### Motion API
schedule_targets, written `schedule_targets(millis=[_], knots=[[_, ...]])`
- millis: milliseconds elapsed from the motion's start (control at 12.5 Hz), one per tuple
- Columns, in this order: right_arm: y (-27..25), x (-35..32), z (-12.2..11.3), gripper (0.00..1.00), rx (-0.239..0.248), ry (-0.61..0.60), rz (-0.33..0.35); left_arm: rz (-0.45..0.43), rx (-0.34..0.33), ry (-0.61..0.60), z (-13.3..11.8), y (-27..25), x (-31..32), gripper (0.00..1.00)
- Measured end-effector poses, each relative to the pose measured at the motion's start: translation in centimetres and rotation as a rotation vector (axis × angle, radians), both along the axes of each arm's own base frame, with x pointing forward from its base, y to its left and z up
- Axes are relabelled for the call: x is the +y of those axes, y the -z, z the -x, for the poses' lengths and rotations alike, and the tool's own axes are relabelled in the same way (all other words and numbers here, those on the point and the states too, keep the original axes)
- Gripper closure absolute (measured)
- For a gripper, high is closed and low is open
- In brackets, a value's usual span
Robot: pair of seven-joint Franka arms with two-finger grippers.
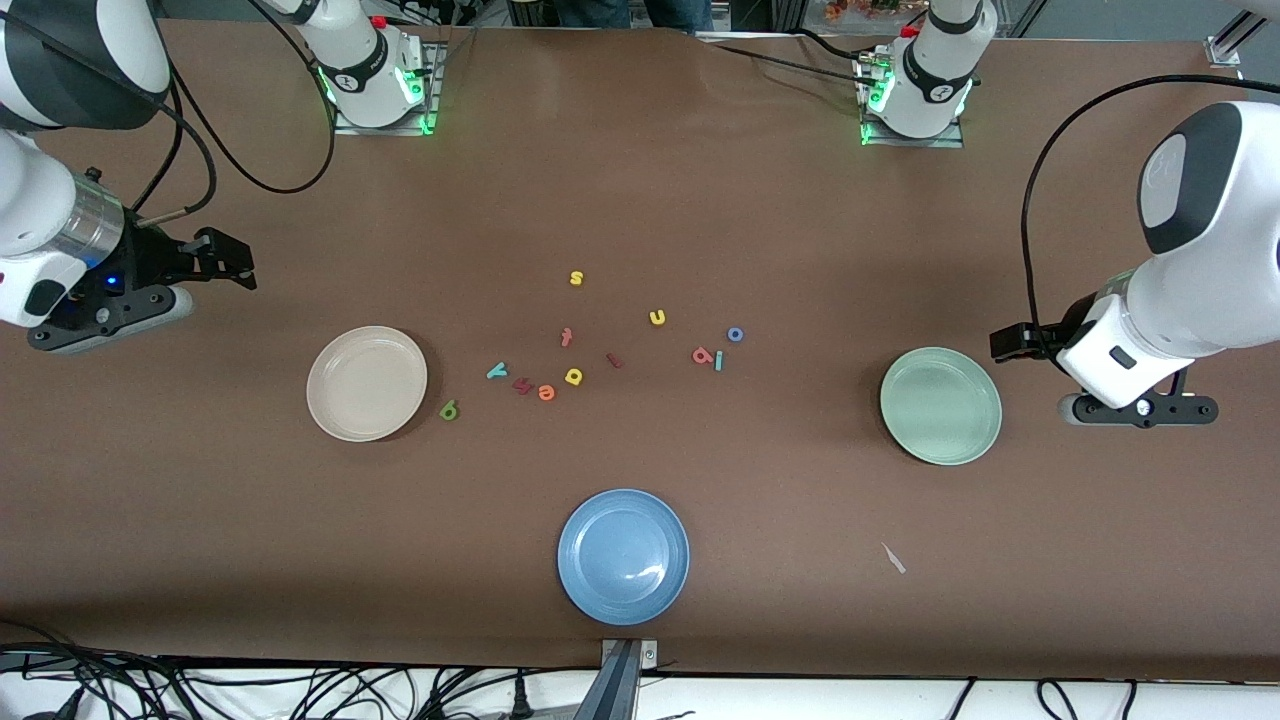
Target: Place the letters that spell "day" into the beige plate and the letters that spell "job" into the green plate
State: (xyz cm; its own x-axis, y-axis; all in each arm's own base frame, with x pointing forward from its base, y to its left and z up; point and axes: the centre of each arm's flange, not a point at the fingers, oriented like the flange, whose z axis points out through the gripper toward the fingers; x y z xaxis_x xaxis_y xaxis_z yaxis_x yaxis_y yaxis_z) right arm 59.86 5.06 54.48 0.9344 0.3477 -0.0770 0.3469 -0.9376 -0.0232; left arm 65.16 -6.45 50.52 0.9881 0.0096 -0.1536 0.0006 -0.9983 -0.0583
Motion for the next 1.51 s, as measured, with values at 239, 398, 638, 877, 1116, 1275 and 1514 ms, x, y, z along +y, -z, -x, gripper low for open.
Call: schedule_targets(millis=[239, 398, 638, 877, 1116, 1275, 1514], knots=[[0.03, -0.22, -0.04, 0.00, 0.000, 0.011, -0.002, 0.000, 0.000, 0.000, 0.00, 0.00, 0.00, 0.00], [0.08, -0.19, -0.06, 0.00, 0.001, 0.016, -0.008, 0.000, 0.000, 0.000, 0.00, 0.00, 0.00, 0.00], [0.22, -0.25, -0.12, 0.00, 0.003, 0.018, -0.009, 0.000, 0.000, 0.000, 0.00, 0.00, 0.01, 0.00], [0.34, -0.25, -0.17, 0.00, 0.005, 0.019, -0.009, 0.000, 0.000, 0.000, 0.00, 0.00, 0.00, 0.00], [0.39, -0.25, -0.19, 0.00, 0.006, 0.019, -0.009, 0.000, 0.000, 0.001, 0.01, 0.00, -0.05, 0.00], [0.41, -0.28, -0.19, 0.00, 0.006, 0.020, -0.009, 0.000, 0.000, 0.002, 0.01, 0.00, -0.12, 0.00], [0.56, -0.34, -0.19, 0.00, 0.009, 0.021, -0.009, 0.000, 0.000, 0.002, 0.02, 0.00, -0.15, 0.00]])
